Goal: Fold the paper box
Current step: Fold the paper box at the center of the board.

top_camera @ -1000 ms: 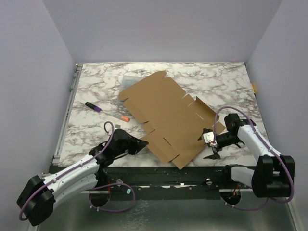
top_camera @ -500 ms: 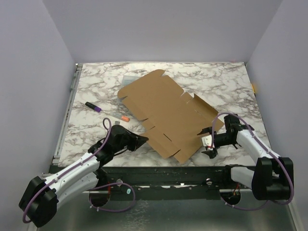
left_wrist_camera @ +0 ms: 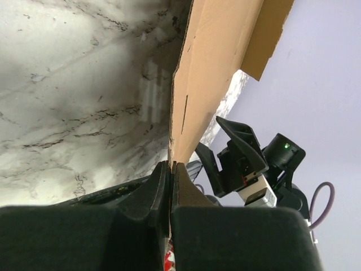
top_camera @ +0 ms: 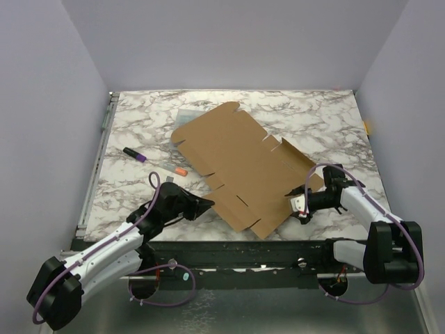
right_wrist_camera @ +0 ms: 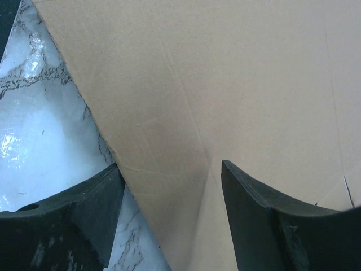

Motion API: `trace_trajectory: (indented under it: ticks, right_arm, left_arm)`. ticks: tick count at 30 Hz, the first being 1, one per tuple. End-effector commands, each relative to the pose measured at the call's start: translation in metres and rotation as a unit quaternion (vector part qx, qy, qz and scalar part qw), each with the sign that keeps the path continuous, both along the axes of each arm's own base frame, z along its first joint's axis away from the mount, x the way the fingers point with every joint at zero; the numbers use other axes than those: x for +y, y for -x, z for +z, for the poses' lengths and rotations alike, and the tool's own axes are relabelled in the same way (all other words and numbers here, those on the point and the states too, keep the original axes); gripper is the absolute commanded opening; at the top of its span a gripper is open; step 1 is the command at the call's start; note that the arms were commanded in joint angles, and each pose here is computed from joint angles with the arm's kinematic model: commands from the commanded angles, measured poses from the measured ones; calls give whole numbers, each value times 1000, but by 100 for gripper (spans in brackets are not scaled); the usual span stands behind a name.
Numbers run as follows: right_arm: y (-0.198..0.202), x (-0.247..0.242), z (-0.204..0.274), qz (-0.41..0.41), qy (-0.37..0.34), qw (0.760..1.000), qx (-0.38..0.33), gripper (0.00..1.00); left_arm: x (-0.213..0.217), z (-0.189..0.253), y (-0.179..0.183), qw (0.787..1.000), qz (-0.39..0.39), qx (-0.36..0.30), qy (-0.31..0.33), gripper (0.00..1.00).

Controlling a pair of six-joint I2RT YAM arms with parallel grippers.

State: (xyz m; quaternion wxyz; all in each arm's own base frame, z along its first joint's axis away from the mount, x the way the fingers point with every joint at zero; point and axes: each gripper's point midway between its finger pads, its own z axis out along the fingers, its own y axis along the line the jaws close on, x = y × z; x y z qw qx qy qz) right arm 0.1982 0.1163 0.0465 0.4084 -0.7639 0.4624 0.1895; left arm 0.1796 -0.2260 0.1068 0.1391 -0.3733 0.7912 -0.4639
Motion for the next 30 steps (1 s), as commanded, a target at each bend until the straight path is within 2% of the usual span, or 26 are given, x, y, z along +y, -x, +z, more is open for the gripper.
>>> trace_trajectory:
  ticks: [1,8,15,19,23,30]
  right_arm:
    - [0,0,3,12,7,1000,-8,67]
    - [-2,-2,3,17,16,1000,13,47]
    - [-12,2,15,10,-1,1000,14,35]
    - [-19,9,33,7,-28,1000,5,32]
    - [-24,14,43,8,-41,999,-7,34]
    - [-13,22,23,33,-29,998,40,34]
  left_arm:
    - [-1,-10,9,1000,-26,7,-5,0]
    - [1,-26,17,999,-44,14,-25,0]
    - [2,-40,26,996,-78,15,-49,0]
    - [1,-48,31,992,-104,16,-67,0]
    - [1,-55,34,988,-126,17,-83,0]
    - [-2,-57,34,984,-149,10,-97,0]
